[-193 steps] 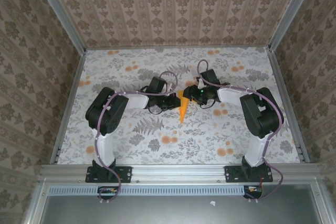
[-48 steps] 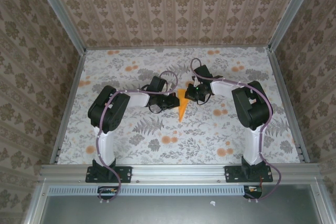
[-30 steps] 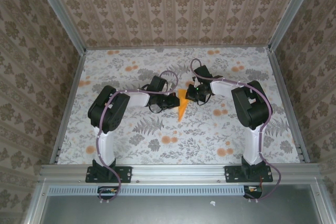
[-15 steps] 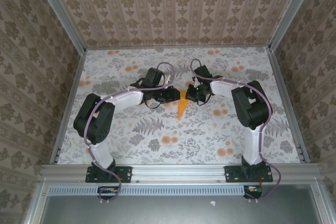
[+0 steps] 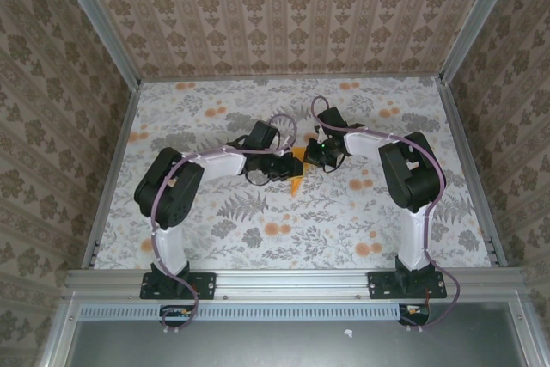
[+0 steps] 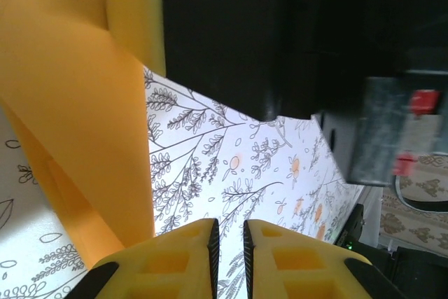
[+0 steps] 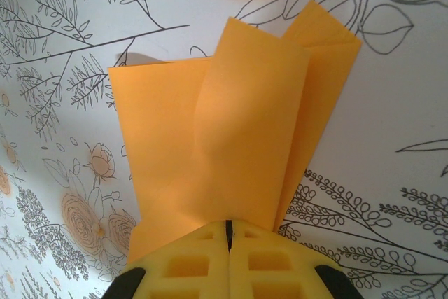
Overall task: Fold a paper plane with a square sheet of paper (fold left side to right side)
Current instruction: Fold the wing for the fifth time at the center of the table.
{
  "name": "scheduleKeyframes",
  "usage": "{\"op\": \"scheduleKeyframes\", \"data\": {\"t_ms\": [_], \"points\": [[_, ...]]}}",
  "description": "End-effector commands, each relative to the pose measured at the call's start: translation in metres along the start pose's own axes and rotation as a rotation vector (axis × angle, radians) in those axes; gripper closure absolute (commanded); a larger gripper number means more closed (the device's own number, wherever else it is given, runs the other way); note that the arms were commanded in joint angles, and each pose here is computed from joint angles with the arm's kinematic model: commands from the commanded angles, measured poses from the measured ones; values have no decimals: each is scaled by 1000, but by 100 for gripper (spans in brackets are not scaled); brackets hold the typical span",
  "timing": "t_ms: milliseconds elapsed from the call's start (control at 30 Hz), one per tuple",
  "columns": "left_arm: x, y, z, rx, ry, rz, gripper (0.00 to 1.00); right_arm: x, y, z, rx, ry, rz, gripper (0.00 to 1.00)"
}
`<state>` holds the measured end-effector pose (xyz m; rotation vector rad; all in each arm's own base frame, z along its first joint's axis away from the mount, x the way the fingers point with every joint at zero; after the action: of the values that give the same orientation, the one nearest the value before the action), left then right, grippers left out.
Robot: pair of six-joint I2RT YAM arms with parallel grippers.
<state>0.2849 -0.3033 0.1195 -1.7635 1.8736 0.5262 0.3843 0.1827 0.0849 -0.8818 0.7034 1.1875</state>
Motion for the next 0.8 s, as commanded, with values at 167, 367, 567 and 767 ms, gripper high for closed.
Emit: {"op": "scheduleKeyframes", "data": {"t_ms": [167, 367, 567, 767], "points": [[10, 11, 17, -29, -64, 45, 81, 12, 20, -23, 44, 111, 110, 97], [17, 16, 30, -46, -108, 60, 81, 12, 19, -23, 41, 114, 109, 97], [20, 18, 34, -56, -112, 64, 81, 12, 19, -23, 40, 113, 111, 97], [21, 19, 41, -63, -147, 53, 81, 11, 19, -22, 38, 112, 108, 97]]}}
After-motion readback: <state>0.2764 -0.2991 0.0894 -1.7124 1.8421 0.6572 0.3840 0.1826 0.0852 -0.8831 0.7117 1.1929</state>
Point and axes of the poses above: each hand's point on the last joint's axis, 136 mm out from that joint toward the fingers, its own x axis out along the fingers, its own z axis along the line the jaws close on, y = z × x, the point moved 8 cm from there along -x, back along the fingers, and after that the axes turned 6 degrees about -x, right-handed, at the moved point
